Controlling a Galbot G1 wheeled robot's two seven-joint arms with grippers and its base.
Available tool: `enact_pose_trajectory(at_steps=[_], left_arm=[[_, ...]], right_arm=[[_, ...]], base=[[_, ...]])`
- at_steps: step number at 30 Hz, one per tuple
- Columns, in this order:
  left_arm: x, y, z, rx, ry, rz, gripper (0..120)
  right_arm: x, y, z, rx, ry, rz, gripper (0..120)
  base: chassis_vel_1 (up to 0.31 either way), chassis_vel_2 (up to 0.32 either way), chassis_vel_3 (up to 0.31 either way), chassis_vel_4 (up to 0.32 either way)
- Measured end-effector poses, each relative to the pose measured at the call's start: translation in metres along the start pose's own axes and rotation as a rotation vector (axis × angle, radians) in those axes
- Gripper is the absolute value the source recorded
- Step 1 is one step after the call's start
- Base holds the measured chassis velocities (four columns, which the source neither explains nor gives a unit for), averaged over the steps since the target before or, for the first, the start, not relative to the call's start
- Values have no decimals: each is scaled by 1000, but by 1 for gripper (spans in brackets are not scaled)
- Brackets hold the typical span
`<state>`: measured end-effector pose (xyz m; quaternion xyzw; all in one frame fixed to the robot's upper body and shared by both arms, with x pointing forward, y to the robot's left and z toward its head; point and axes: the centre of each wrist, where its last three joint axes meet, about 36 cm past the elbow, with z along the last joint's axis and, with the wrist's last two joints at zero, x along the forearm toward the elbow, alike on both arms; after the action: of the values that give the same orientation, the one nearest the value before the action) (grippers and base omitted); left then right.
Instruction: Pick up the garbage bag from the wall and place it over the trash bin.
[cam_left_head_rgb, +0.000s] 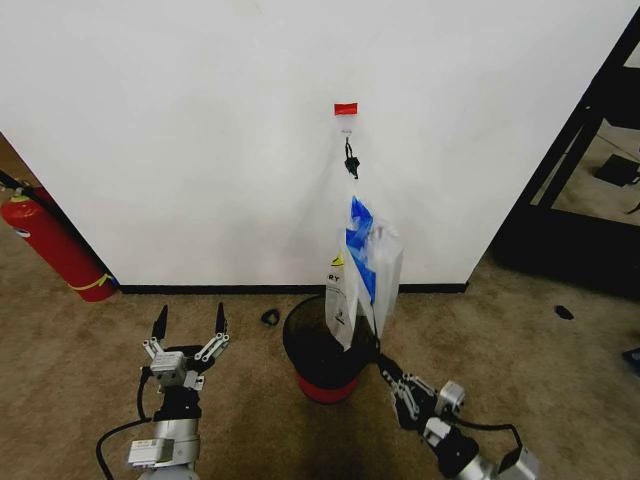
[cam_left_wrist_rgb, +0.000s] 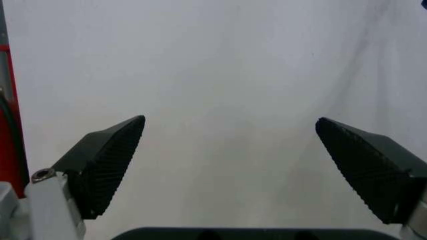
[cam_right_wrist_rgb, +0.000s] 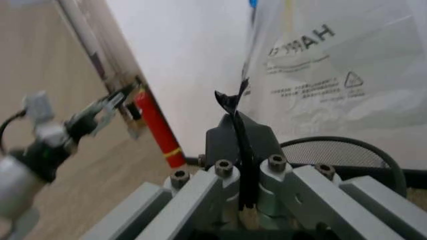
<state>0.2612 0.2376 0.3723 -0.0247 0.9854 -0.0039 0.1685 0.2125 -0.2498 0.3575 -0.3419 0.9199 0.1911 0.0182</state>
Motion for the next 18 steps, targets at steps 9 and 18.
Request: enact_pose_trajectory(at_steps=[9, 18], left_arm=[[-4, 3, 2, 1, -2, 3, 100], [-6, 3, 6, 0, 5, 5, 100]], right_arm=[[12, 3, 4, 112, 23, -32, 0], [30, -5, 11, 226, 39, -25, 0]], base=[[0, 0, 0, 0], [0, 0, 0, 0]])
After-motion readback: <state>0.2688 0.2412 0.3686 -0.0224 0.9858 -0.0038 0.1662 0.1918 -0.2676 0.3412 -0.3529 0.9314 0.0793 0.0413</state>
